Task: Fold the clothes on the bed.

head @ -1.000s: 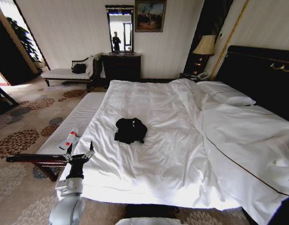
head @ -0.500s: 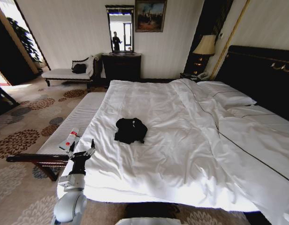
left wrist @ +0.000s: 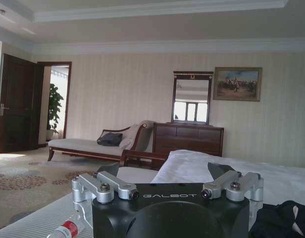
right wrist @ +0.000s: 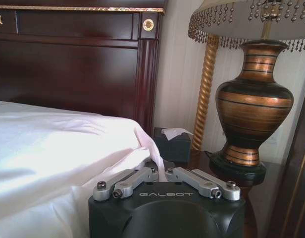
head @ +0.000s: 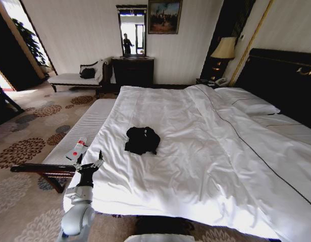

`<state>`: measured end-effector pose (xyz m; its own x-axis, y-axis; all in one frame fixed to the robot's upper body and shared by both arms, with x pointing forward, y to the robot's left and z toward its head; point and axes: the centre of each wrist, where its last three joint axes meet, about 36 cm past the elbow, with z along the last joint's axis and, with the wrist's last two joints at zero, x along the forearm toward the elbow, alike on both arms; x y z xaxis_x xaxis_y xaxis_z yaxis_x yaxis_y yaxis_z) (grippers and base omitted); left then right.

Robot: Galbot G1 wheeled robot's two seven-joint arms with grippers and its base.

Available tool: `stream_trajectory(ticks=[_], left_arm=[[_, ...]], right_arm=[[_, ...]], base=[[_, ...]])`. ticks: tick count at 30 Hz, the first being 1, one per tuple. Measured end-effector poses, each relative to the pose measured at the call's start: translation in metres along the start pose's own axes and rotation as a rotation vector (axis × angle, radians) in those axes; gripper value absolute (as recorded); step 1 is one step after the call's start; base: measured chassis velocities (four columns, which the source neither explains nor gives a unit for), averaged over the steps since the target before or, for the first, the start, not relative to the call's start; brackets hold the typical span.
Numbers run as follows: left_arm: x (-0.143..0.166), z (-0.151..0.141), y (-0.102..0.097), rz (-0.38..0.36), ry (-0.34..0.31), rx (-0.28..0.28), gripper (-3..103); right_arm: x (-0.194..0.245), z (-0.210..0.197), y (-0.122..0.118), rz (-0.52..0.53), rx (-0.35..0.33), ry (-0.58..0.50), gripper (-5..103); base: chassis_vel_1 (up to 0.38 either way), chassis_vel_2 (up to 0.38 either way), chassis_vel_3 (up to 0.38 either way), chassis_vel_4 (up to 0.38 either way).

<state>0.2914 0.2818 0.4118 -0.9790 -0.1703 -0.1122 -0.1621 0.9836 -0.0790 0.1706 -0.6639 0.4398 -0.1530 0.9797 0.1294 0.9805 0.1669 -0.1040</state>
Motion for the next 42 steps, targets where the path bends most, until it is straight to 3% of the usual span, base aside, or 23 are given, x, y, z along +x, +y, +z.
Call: stream_trajectory(ticks=[15,22,29,33,35,42], left_arm=[[0.0,-0.012,0.005,0.036,-0.002,0.001,100],[0.006,-0.023,0.014,0.049,-0.009,-0.026,100],[0.011,-0.032,0.016,0.067,-0.017,-0.046,100],[0.017,-0.04,0.017,0.085,-0.029,-0.065,100],[0.018,-0.043,0.018,0.088,-0.034,-0.07,100],[0.029,-0.059,0.017,0.11,-0.058,-0.089,100]], right_arm=[[-0.03,0.067,-0.031,0.111,0.049,0.006,2],[-0.046,0.084,-0.055,0.179,0.147,0.008,2],[-0.043,0.079,-0.05,0.188,0.137,0.004,0],[-0.03,0.061,-0.039,0.189,0.089,-0.041,21],[-0.023,0.055,-0.036,0.18,0.077,-0.055,21],[0.028,-0.005,-0.034,0.108,-0.03,-0.172,54]], base=[[0.0,0.0,0.0,0.0],[0.0,0.0,0.0,0.0],[0.0,0.0,0.0,0.0],[-0.082,-0.067,-0.087,-0.069],[-0.086,-0.109,-0.146,-0.086],[0.002,0.0,0.001,-0.002]])
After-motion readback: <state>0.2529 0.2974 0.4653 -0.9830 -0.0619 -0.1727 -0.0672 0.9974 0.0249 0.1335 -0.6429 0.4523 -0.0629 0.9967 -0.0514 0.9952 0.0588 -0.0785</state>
